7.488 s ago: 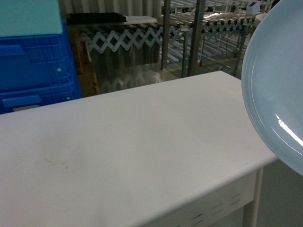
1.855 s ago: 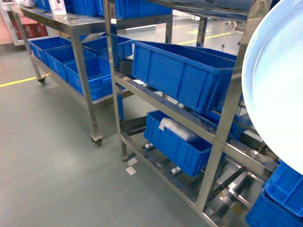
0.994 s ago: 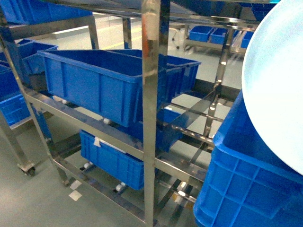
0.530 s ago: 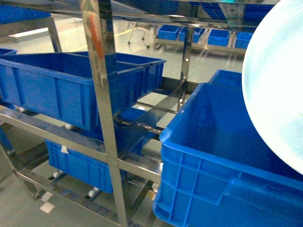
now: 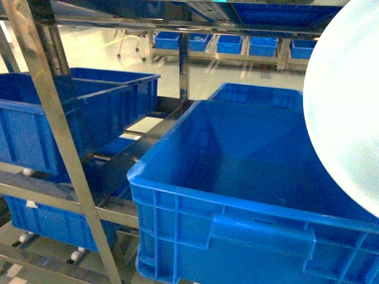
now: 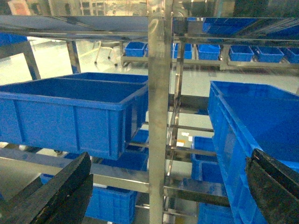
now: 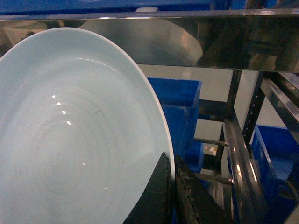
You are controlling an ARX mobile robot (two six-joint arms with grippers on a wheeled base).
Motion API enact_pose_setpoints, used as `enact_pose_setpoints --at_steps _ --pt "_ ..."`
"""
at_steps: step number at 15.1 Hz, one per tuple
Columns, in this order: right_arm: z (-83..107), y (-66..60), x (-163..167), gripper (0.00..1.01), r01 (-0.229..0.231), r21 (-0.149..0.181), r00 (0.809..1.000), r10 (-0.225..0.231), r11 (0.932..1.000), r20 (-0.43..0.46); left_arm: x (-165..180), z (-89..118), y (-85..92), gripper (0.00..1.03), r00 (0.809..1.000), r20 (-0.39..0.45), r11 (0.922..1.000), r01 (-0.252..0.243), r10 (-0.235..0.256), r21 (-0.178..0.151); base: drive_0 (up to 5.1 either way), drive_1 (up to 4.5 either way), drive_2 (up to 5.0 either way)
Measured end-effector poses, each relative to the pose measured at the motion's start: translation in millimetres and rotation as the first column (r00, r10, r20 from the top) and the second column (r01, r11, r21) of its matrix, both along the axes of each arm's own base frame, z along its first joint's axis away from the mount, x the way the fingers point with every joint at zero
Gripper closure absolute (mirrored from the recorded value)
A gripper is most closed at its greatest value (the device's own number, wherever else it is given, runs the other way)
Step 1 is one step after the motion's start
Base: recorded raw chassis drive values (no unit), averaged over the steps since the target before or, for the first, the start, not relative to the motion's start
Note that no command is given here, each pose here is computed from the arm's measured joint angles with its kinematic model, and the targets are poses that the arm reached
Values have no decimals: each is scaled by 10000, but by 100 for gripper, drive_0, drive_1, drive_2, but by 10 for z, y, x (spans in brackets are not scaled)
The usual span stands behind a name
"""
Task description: Place blue tray on left shelf second layer neatly
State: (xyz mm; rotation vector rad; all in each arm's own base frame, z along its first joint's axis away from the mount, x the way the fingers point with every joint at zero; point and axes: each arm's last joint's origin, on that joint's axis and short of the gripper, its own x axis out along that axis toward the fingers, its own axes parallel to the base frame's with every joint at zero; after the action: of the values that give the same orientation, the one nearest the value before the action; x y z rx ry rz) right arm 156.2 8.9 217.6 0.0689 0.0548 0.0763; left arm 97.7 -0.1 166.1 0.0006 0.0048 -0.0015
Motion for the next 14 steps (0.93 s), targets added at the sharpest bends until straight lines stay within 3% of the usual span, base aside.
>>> enact_pose_setpoints --at_steps 3,14 --pt "-3 0 0 99 -4 -1 10000 4 10000 -30 0 0 0 5 10000 0 10000 -8 8 0 -613 20 20" --pt "0 0 0 99 -4 0 10000 4 10000 -4 0 1 0 5 10000 8 10000 -8 8 0 -131 -131 -131"
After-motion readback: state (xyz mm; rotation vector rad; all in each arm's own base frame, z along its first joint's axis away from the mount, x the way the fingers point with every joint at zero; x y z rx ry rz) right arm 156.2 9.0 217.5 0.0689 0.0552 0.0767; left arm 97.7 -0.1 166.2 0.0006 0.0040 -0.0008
